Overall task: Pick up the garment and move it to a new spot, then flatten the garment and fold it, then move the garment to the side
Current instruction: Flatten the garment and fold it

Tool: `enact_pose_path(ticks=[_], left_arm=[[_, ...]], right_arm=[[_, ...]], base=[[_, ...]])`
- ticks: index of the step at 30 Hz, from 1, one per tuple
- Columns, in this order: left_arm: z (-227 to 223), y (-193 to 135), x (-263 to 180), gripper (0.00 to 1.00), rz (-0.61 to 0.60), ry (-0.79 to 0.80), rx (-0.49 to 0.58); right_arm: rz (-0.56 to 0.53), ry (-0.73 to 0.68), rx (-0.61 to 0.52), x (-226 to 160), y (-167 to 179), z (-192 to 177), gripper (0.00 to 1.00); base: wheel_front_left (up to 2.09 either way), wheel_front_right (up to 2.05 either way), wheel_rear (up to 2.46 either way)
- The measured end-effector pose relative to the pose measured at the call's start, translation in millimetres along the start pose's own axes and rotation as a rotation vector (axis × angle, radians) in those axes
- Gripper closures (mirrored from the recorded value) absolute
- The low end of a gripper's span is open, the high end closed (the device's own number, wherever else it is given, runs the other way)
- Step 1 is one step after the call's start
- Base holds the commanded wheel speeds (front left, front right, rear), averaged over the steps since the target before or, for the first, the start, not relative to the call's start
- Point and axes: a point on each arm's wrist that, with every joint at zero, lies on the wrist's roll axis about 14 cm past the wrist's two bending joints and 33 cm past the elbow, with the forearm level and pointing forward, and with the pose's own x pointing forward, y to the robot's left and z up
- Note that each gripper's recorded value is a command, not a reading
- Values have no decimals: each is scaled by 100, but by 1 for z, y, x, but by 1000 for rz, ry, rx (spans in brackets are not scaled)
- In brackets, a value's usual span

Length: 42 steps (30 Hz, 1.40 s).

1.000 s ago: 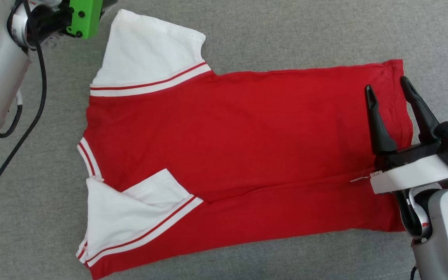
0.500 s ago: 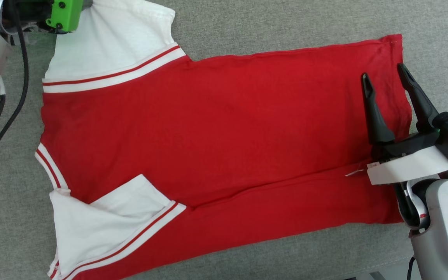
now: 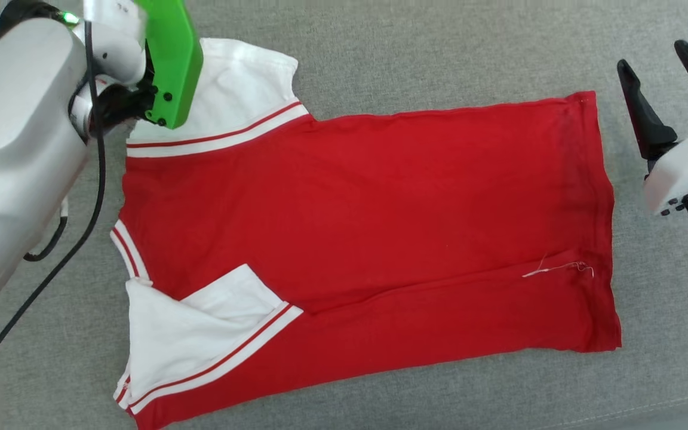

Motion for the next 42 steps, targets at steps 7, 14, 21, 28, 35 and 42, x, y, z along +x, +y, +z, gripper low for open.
enact_pose_path(ticks=[7,14,21,28,35,42], left_arm=[[12,-16,-39,100,7,-116,54],[12,-21,-62,100,13,-180,84],[2,-20,-62,100,3,-188,90],[-6,-15,-51,100,-8,-178,82],[-12,-8,-46,100,4,-176,66],[-5,-10,-64,100,28,-230,64]], right_arm=[[92,333,47,-2,-4,-11,0],[196,637,44,-3,7,-36,0],[233,783,65,11,17,-59,0],[267,893,88,19,38,-104,0],[264,839,111,26,42,-115,100],[248,640,87,28,39,-83,100]], base=[[0,0,0],[0,0,0],[0,0,0],[0,0,0],[0,0,0],[0,0,0]])
